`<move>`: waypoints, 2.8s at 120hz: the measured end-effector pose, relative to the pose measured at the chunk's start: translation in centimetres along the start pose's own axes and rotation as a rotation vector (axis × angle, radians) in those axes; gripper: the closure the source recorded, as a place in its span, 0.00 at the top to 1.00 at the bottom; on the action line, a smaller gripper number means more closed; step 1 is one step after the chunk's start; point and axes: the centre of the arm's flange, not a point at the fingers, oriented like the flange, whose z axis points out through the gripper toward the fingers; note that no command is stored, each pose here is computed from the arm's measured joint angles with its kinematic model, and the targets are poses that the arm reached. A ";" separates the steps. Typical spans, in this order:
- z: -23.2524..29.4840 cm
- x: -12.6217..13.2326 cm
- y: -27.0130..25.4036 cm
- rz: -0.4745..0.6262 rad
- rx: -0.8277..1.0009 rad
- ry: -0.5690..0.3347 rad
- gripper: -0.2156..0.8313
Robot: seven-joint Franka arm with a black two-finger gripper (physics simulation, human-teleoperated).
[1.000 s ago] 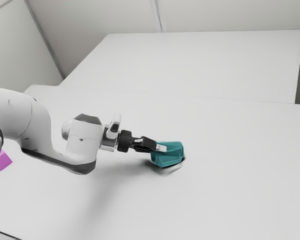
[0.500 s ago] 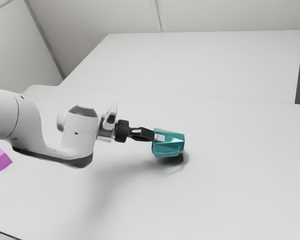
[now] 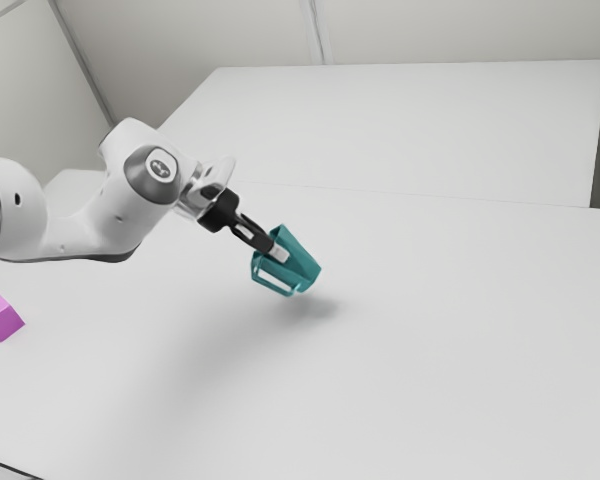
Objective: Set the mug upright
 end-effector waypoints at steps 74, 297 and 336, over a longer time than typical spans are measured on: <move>-4.3 -2.8 3.1 -0.092 0.338 -0.409 0.04; 3.0 -8.1 2.6 -0.494 0.596 -0.309 0.10; 1.8 -7.5 2.9 -0.509 0.604 -0.275 0.57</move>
